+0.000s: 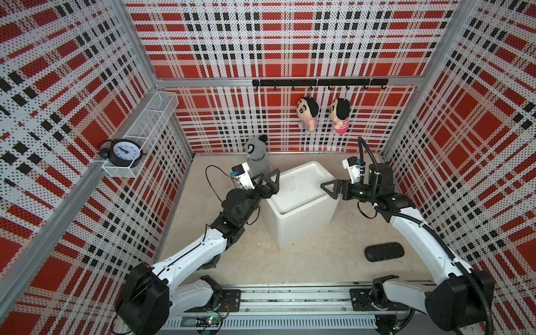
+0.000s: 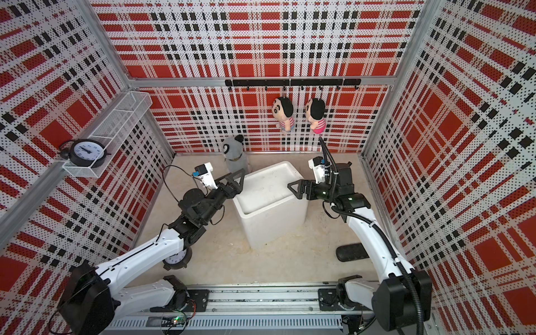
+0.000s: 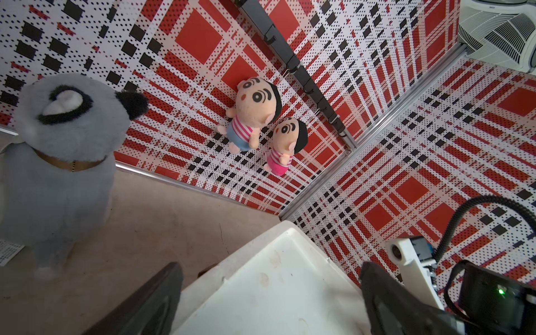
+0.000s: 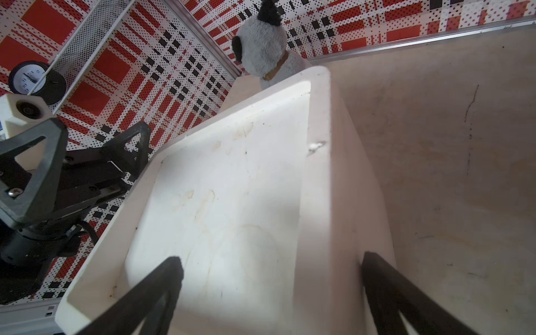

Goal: Take the microphone out of the drawer
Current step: Adjust the storage box at the center of the board.

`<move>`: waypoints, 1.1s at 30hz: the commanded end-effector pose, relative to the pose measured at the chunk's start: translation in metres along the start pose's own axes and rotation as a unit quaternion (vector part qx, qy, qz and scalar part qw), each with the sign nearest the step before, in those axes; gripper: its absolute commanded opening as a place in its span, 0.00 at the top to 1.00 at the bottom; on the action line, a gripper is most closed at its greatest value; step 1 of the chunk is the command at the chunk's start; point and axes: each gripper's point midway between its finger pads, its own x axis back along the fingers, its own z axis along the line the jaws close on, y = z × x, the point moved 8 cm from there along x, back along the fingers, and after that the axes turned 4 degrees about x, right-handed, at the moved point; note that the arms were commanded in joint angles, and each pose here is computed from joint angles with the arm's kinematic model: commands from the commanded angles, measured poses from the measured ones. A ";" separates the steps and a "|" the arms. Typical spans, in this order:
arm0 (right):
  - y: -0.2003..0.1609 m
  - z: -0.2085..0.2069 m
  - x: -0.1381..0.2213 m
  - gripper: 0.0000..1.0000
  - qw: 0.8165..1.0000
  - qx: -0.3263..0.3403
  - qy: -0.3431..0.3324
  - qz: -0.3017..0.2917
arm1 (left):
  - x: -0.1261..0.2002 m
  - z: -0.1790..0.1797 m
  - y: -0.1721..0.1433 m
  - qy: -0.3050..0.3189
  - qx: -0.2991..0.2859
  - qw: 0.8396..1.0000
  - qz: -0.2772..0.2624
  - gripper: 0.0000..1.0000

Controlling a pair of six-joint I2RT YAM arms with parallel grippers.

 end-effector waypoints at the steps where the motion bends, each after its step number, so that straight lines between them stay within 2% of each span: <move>1: -0.005 0.029 0.005 0.00 0.998 0.017 0.062 -0.009 | -0.013 0.004 -0.041 -0.008 0.023 0.996 0.081 0.02; 11: -0.038 0.066 0.030 0.00 0.994 0.054 0.096 -0.023 | -0.064 -0.004 -0.066 -0.062 0.036 0.991 0.112 0.02; 12: -0.033 0.053 0.031 0.00 0.998 0.007 0.014 -0.064 | -0.069 -0.003 -0.070 -0.068 0.039 0.990 0.117 0.02; 16: -0.038 0.058 0.046 0.00 0.995 -0.011 -0.004 -0.100 | -0.085 -0.006 -0.076 -0.091 0.049 0.987 0.125 0.02; 19: -0.034 0.051 0.053 0.00 0.992 -0.016 -0.061 -0.105 | -0.092 -0.006 -0.067 -0.095 0.044 0.988 0.117 0.02; 20: -0.031 0.047 0.053 0.00 0.990 -0.016 -0.095 -0.102 | -0.092 -0.002 -0.059 -0.089 0.045 0.989 0.108 0.02; 23: -0.008 0.054 0.052 0.00 0.989 -0.013 -0.091 -0.113 | -0.084 0.011 -0.035 -0.071 0.042 0.993 0.084 0.02; 24: -0.007 0.052 0.051 0.00 0.988 -0.013 -0.104 -0.109 | -0.081 0.015 -0.028 -0.064 0.039 0.994 0.078 0.02; 25: -0.006 0.048 0.051 0.00 0.987 0.014 -0.127 -0.099 | -0.076 0.020 -0.020 -0.054 0.034 0.995 0.072 0.02; 33: 0.038 0.038 0.030 0.00 0.989 0.032 -0.124 -0.076 | -0.034 0.041 0.013 0.050 -0.048 0.996 0.061 0.02</move>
